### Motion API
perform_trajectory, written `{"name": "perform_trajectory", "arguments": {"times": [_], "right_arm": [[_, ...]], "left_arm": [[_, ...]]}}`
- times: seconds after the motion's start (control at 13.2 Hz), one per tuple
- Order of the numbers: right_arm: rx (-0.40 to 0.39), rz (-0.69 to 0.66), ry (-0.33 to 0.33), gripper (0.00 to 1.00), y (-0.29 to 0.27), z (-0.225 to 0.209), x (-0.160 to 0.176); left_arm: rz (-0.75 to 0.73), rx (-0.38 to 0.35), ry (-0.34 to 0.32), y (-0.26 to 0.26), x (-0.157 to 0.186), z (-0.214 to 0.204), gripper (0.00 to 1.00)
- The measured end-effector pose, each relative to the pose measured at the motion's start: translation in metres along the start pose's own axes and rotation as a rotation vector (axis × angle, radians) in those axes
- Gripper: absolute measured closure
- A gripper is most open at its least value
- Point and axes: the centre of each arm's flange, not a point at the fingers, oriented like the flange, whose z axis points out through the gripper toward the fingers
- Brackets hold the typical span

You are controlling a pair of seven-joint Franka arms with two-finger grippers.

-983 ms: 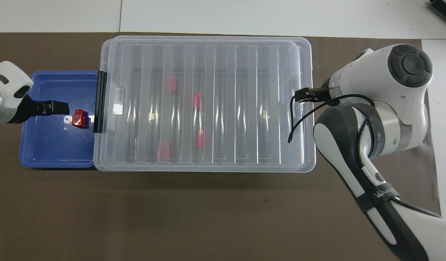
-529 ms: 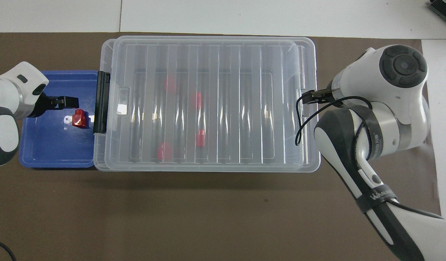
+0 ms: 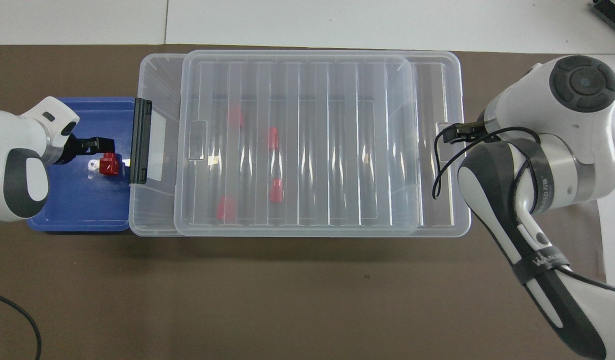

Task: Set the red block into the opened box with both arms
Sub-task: 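Slide the lid toward the right gripper while the left gripper lifts the block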

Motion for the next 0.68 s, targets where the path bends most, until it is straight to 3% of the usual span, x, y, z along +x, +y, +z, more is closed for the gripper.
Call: {"name": "perform_trajectory", "arguments": {"times": [0.6,0.68], "right_arm": [[-0.012,0.037,-0.042,0.00,0.073,0.008,-0.003],[-0.013,0.042,-0.049,0.00,0.078,0.008,-0.004]], "left_arm": [[-0.005,0.002,0.001,-0.002,-0.027,0.034,0.00],[-0.004,0.001,0.002,-0.002,-0.027,0.034,0.04]]}}
